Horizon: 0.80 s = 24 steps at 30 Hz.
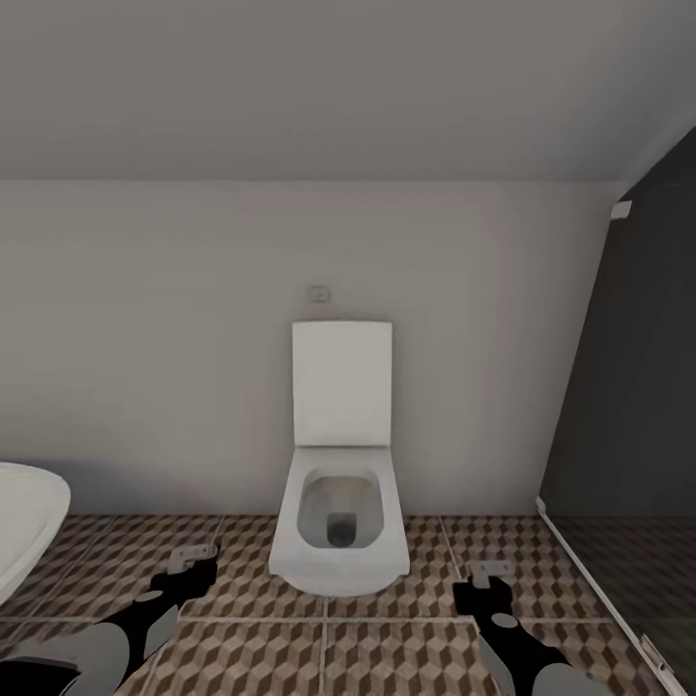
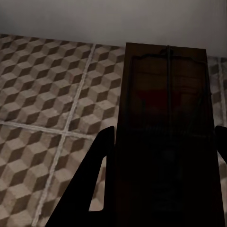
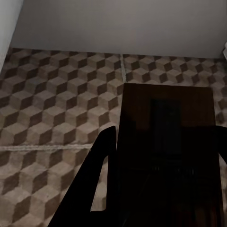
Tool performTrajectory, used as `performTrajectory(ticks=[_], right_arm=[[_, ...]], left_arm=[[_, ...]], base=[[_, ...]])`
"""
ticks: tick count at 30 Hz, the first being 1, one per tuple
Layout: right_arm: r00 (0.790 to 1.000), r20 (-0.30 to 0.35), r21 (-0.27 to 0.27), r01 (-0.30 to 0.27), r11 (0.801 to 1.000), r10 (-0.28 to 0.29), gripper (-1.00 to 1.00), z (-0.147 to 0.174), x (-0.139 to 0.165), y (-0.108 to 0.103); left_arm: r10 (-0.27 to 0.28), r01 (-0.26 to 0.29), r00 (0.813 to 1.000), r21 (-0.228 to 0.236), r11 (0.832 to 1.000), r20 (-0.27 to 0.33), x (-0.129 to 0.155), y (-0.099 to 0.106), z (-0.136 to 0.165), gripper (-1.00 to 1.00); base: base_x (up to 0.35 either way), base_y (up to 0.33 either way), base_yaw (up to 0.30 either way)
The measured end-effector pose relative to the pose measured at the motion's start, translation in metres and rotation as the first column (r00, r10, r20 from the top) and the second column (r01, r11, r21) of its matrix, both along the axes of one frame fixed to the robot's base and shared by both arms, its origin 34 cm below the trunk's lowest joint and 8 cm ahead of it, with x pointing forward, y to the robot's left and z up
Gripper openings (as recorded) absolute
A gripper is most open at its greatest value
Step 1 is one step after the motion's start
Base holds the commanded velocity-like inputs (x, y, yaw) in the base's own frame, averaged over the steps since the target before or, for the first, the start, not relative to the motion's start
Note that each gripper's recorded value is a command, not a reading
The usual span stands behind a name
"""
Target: Take the four mousetraps from the cabinet in the bathroom and place them on the bathroom floor. Make sure all four end up on the same floor surface, and ensure that at least two of them are either under or directly next to the same bathroom sink.
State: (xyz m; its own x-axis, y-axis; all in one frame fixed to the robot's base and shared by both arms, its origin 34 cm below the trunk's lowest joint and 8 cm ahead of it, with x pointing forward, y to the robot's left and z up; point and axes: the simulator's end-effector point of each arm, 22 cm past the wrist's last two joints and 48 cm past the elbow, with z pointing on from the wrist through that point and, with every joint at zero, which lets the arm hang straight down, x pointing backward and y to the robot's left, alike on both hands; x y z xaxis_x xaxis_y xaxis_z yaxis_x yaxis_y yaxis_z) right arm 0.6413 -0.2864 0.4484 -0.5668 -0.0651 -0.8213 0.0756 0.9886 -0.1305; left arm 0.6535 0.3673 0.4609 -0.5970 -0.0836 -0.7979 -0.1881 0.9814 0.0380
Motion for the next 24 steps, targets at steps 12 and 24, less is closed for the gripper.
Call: performTrajectory(ticks=[12,24], right_arm=[[1.0,0.002,0.012,0.002,1.0,-0.002,-1.0,-0.026,-0.006,0.002],[1.0,0.006,0.01,0.008,1.0,-0.008,-1.0,-0.052,-0.012,0.001]], left_arm=[[0.0,0.0,1.0,0.0,1.0,0.001,-0.006,0.0,-0.026,-1.0],[-0.002,0.002,1.0,0.0,1.0,0.001,-0.013,-0.001,-0.053,-1.0]], base=[[0.0,0.0,0.0],[0.0,0.0,0.0]])
